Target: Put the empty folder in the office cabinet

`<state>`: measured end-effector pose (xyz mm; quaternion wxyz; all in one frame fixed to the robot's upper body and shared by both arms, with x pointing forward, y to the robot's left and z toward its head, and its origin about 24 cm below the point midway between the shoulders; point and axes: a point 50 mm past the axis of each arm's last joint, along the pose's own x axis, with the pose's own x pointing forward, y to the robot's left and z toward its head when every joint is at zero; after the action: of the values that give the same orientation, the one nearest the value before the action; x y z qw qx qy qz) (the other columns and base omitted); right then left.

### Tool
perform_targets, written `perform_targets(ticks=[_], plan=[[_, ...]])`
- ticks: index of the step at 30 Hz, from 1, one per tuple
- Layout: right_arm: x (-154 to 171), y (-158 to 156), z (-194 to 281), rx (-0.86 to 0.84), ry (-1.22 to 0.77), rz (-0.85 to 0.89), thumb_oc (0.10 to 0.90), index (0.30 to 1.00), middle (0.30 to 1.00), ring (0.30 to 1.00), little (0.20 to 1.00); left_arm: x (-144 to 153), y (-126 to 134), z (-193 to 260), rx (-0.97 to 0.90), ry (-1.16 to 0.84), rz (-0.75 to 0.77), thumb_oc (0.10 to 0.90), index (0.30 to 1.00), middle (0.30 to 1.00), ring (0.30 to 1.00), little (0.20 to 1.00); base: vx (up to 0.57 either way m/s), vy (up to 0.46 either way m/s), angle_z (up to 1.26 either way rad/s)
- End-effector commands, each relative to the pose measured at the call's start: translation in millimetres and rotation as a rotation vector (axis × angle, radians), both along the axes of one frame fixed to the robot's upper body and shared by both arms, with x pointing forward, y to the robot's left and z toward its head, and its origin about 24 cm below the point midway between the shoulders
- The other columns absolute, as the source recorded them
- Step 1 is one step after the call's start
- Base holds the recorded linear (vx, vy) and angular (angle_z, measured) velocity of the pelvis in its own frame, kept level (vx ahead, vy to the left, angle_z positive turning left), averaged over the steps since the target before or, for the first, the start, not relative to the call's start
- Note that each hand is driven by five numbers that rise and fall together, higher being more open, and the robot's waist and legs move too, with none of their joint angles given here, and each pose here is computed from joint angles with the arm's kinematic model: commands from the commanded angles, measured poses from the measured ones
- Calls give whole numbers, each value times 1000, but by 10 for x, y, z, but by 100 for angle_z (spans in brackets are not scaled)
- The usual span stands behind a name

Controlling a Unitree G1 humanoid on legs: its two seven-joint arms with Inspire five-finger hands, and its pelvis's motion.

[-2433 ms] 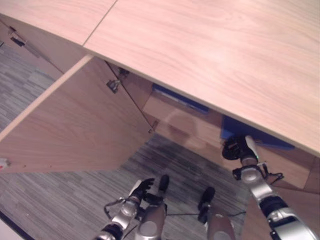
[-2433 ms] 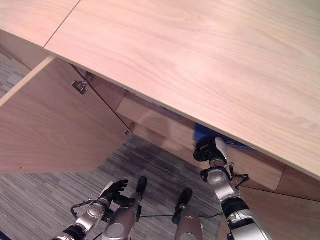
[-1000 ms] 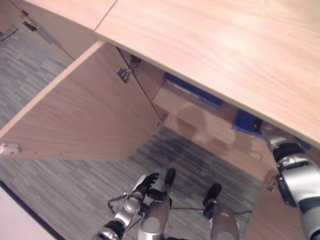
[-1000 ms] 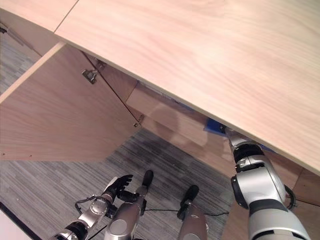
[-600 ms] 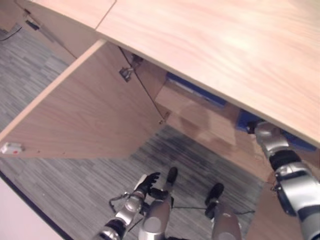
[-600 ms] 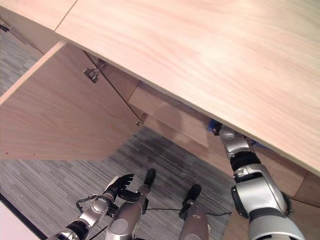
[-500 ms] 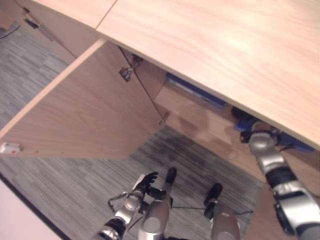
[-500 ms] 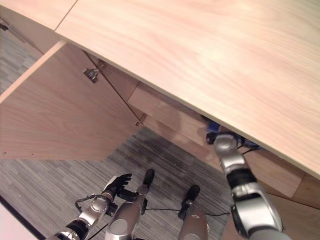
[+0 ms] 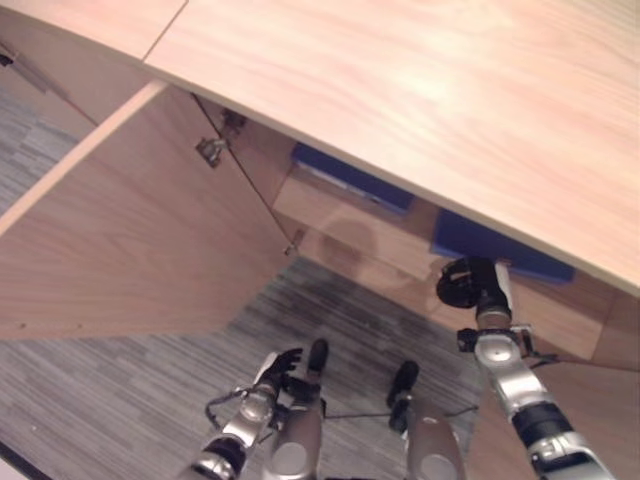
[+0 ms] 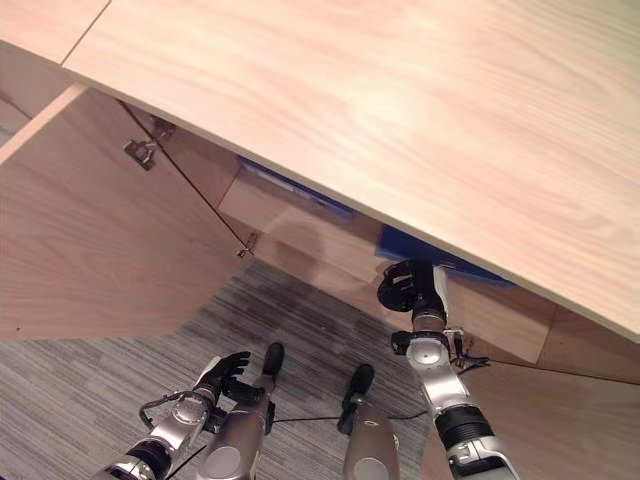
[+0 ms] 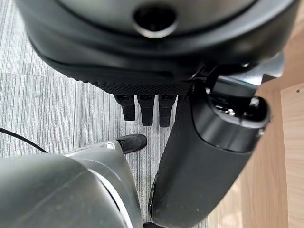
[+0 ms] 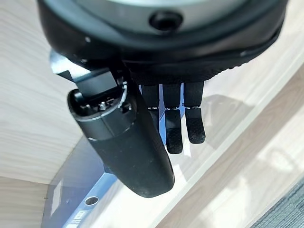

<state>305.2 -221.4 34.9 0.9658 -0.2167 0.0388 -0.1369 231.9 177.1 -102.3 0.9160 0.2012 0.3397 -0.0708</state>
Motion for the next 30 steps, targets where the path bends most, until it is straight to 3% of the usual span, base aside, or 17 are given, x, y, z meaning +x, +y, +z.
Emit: perform_targets(ticks=[1, 12, 30], plan=[[27, 23, 285, -46, -165, 54, 400, 300, 300, 300, 300, -136, 63, -85, 37, 30, -1, 800, 900, 900, 900, 900, -7, 3, -7], [85, -85, 70, -78, -43, -25, 400, 300, 300, 300, 300, -159, 97, -87, 44, 31, -8, 800, 900, 900, 900, 900, 0, 0, 0], [278, -290, 108, -116, 32, -116, 400, 300, 300, 300, 300, -250, 160, -148, 80, 67, -7, 800, 900, 900, 900, 900, 0, 0, 0]])
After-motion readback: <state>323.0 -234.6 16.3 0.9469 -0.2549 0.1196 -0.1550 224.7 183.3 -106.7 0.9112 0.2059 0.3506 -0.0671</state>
